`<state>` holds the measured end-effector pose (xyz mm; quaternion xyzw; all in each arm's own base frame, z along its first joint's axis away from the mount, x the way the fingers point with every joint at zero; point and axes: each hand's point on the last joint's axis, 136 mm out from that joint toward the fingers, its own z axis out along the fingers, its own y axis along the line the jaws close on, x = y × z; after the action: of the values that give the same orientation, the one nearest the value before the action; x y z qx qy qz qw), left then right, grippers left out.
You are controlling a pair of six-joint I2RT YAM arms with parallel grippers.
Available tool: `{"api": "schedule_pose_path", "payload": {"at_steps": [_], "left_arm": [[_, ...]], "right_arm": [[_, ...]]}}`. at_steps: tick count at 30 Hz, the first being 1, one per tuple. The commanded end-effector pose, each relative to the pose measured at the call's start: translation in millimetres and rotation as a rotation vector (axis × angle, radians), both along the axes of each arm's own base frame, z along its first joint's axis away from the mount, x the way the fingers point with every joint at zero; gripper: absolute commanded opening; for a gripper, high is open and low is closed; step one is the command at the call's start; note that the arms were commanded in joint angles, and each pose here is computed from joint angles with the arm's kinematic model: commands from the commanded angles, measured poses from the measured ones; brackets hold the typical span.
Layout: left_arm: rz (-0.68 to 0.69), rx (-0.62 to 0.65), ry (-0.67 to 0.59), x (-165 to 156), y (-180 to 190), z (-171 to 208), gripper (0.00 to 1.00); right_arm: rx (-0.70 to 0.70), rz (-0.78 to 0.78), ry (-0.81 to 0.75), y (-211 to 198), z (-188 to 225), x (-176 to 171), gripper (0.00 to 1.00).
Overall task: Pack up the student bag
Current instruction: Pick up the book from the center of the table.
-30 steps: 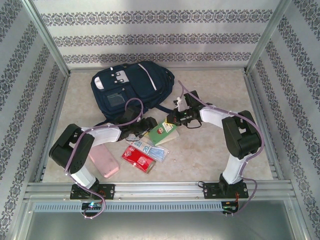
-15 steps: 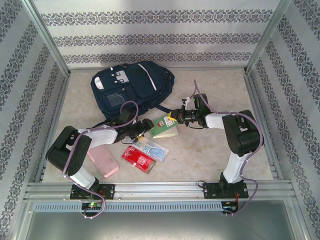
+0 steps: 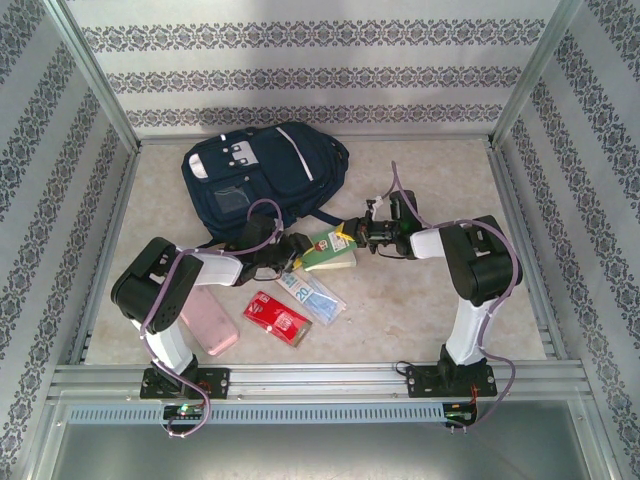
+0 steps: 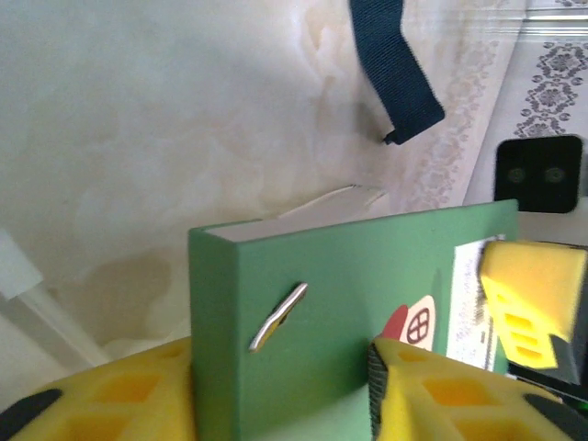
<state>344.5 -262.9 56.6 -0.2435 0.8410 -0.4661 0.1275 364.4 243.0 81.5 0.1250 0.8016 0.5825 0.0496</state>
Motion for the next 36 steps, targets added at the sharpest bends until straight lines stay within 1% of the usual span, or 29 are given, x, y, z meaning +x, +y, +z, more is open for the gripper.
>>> {"api": "schedule_pose_path", "payload": {"at_steps": [1, 5, 6, 8, 11, 13, 15, 17, 18, 19, 20, 22, 25, 28, 30, 32, 34, 35, 36], "left_arm": [[0.005, -0.054, -0.054, 6.8, -4.5, 14.9, 0.4], [0.009, -0.049, -0.081, 9.6, -3.3, 25.0, 0.32], [0.008, -0.044, -0.084, 9.2, -2.7, 26.4, 0.31], [0.007, -0.033, -0.096, 9.2, -1.7, 30.8, 0.27], [0.011, -0.031, -0.109, 9.6, 1.2, 37.3, 0.2], [0.011, -0.042, -0.12, 9.5, 1.7, 44.2, 0.15], [0.015, -0.056, -0.133, 10.5, 2.8, 52.7, 0.12], [0.017, -0.066, -0.158, 11.2, 3.6, 65.9, 0.08], [0.015, -0.066, -0.166, 10.7, 3.9, 70.7, 0.06], [0.01, -0.07, -0.182, 10.9, 3.3, 79.8, 0.05], [0.007, -0.073, -0.202, 10.7, 3.2, 89.3, 0.04], [-0.001, -0.076, -0.234, 10.0, 3.7, 106.3, 0.02], [-0.01, -0.083, -0.302, 8.1, 5.1, 138.0, 0.0], [-0.026, -0.092, -0.373, 4.0, 6.0, 169.1, 0.0], [-0.079, -0.076, -0.441, -1.4, 3.6, 192.0, 0.0], [-0.146, -0.011, -0.508, -8.4, 1.8, 207.1, 0.0], [-0.219, 0.082, -0.58, -16.8, 1.0, 218.4, 0.0], [-0.263, 0.142, -0.614, -21.7, -0.2, 222.7, 0.0], [-0.294, 0.195, -0.634, -24.9, -0.6, 224.0, 0.0]], "right_arm": [[0.042, 0.039, -0.02, 6.7, 5.2, -4.1, 0.0], [0.017, 0.036, -0.006, 4.9, -4.8, -5.6, 0.0], [0.004, 0.035, 0.0, 4.1, -7.9, -6.3, 0.02], [-0.028, 0.03, 0.002, 1.3, -14.3, -7.7, 0.16], [-0.102, 0.023, -0.003, -5.4, -20.3, -10.0, 0.45], [-0.192, 0.018, -0.02, -13.7, -23.3, -13.2, 0.57], [-0.277, 0.014, -0.042, -22.6, -23.1, -15.7, 0.66], [-0.332, 0.002, -0.063, -30.8, -20.0, -18.6, 0.75], [-0.341, -0.005, -0.07, -33.3, -17.9, -19.9, 0.77], [-0.345, -0.011, -0.076, -35.1, -14.8, -21.6, 0.82], [-0.343, -0.017, -0.081, -36.5, -12.3, -23.3, 0.83], [-0.315, -0.021, -0.092, -35.2, -4.3, -26.3, 0.91], [-0.215, -0.008, -0.1, -25.7, 12.2, -30.9, 0.94], [-0.119, -0.012, -0.118, -19.3, 31.2, -32.6, 0.95], [-0.088, -0.037, -0.155, -21.0, 48.1, -33.0, 0.95], [-0.131, -0.071, -0.191, -29.0, 58.9, -34.3, 0.95], [-0.216, -0.09, -0.236, -37.5, 67.7, -37.5, 0.95], [-0.291, -0.11, -0.259, -46.1, 72.4, -39.6, 0.95], [-0.335, -0.13, -0.268, -52.1, 74.1, -39.9, 0.95]]}}
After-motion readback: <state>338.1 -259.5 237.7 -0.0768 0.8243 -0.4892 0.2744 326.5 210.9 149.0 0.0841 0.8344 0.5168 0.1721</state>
